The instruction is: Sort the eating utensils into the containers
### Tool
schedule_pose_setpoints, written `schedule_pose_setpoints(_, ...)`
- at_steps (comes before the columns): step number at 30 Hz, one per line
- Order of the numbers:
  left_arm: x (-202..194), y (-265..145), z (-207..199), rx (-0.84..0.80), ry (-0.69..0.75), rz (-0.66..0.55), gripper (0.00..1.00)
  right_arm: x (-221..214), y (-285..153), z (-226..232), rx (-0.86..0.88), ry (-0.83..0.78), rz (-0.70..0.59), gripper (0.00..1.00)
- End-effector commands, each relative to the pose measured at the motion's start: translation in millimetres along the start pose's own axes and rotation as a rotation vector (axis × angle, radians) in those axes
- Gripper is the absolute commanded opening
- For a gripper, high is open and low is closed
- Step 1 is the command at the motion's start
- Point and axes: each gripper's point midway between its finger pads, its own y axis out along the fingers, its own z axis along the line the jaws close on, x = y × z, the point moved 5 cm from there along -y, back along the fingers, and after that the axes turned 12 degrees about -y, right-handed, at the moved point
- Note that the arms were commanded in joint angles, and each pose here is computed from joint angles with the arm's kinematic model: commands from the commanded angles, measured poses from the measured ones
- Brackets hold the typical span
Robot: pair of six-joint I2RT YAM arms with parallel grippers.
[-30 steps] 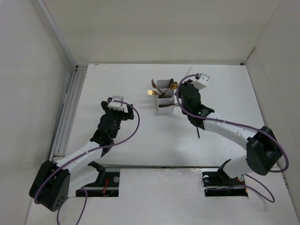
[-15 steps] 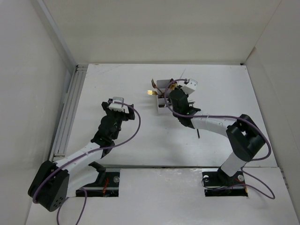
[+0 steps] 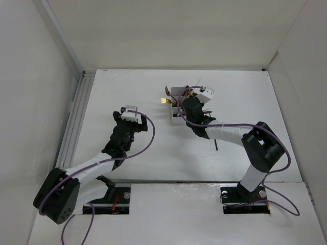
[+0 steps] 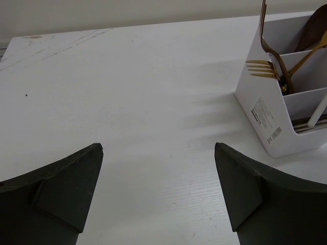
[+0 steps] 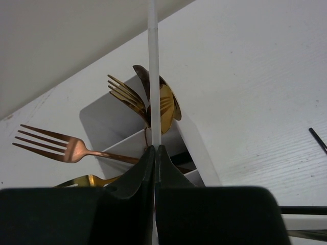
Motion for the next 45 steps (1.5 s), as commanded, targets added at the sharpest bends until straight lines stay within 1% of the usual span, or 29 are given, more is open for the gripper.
schedule_pose_setpoints(1, 28.0, 5.5, -8.3, -0.011, -0.029, -0.095, 0.89, 33.3, 3.3, 19.9, 0.009, 0.116, -0.096, 0.0)
schedule_pose_setpoints(8, 29.8, 5.6, -8.8, -0.013, -0.032, -0.104, 0.89, 28.3, 11.7, 19.9, -0.007, 0.12, -0.093, 0.0)
schedule_pose_setpoints(13, 29.7, 5.0, -8.5, -0.015, -0.036, -0.113, 0.89, 6.8, 10.1, 22.7, -0.001, 0.083, -0.06, 0.0)
schedule_pose_setpoints(16, 27.8, 4.1, -7.7, -0.015, -0.036, -0.113, 0.89, 6.2, 9.9, 23.7, 0.007, 0.083, -0.056, 0.0)
schedule_pose_setpoints(18, 30.4, 3.3, -8.0, -0.017, -0.04, -0.121, 0.89, 5.6, 9.6, 24.9, 0.016, 0.082, -0.051, 0.12)
schedule_pose_setpoints(19, 30.4, 3.3, -8.0, -0.017, -0.04, -0.121, 0.9, 5.1, 9.3, 26.0, 0.024, 0.082, -0.046, 0.2)
schedule_pose_setpoints(21, 30.4, 3.3, -8.0, -0.017, -0.04, -0.121, 0.9, 3.9, 8.7, 28.2, 0.042, 0.082, -0.037, 0.39)
schedule_pose_setpoints(22, 30.4, 3.3, -8.0, -0.017, -0.04, -0.121, 0.9, 2.1, 8.6, 27.0, 0.038, 0.073, -0.029, 0.41)
schedule_pose_setpoints(23, 29.2, 1.4, -6.9, -0.017, -0.04, -0.121, 0.9, 11.4, 2.7, 30.4, 0.047, 0.089, -0.045, 0.43)
schedule_pose_setpoints(25, 29.2, 1.4, -6.9, -0.017, -0.04, -0.121, 0.9, 22.0, 0.1, 27.3, 0.032, 0.066, -0.071, 0.44)
schedule_pose_setpoints(27, 33.5, 0.6, -7.7, -0.021, -0.046, -0.138, 0.9, 35.7, -7.3, 29.0, 0.037, 0.023, -0.087, 0.44)
schedule_pose_setpoints(30, 29.8, -0.3, -6.4, -0.019, -0.043, -0.13, 0.9, 57.6, -21.2, 36.7, 0.039, -0.028, -0.111, 0.45)
schedule_pose_setpoints(33, 32.5, -1.4, -7.8, -0.031, -0.046, -0.137, 0.9, 72.7, -32.3, 41.3, 0.012, -0.08, -0.113, 0.45)
schedule_pose_setpoints(34, 32.5, -1.4, -7.8, -0.031, -0.046, -0.138, 0.9, 84.2, -36.6, 38.8, -0.006, -0.078, -0.121, 0.45)
schedule_pose_setpoints(35, 32.3, -1.4, -8.9, -0.04, -0.046, -0.136, 0.9, 84.4, -42.0, 36.6, -0.026, -0.106, -0.11, 0.45)
schedule_pose_setpoints(41, 33.2, -4.4, -7.1, -0.04, -0.059, -0.125, 0.9, 111.1, -62.5, 30.2, -0.004, -0.083, -0.134, 0.46)
schedule_pose_setpoints(42, 33.2, -4.4, -7.1, -0.04, -0.06, -0.125, 0.9, 109.3, -62.6, 29.1, 0.0, -0.122, -0.126, 0.48)
schedule_pose_setpoints(43, 32.9, -4.4, -8.2, -0.049, -0.059, -0.123, 0.9, 121.7, -66.5, 29.7, 0.005, -0.132, -0.14, 0.5)
schedule_pose_setpoints(44, 32.9, -4.4, -8.2, -0.049, -0.059, -0.123, 0.9, 130.6, -70.9, 28.2, 0.016, -0.176, -0.145, 0.54)
schedule_pose_setpoints(45, 32.9, -4.4, -8.2, -0.049, -0.059, -0.123, 0.9, 132.9, -74.1, 25.2, 0.018, -0.228, -0.127, 0.64)
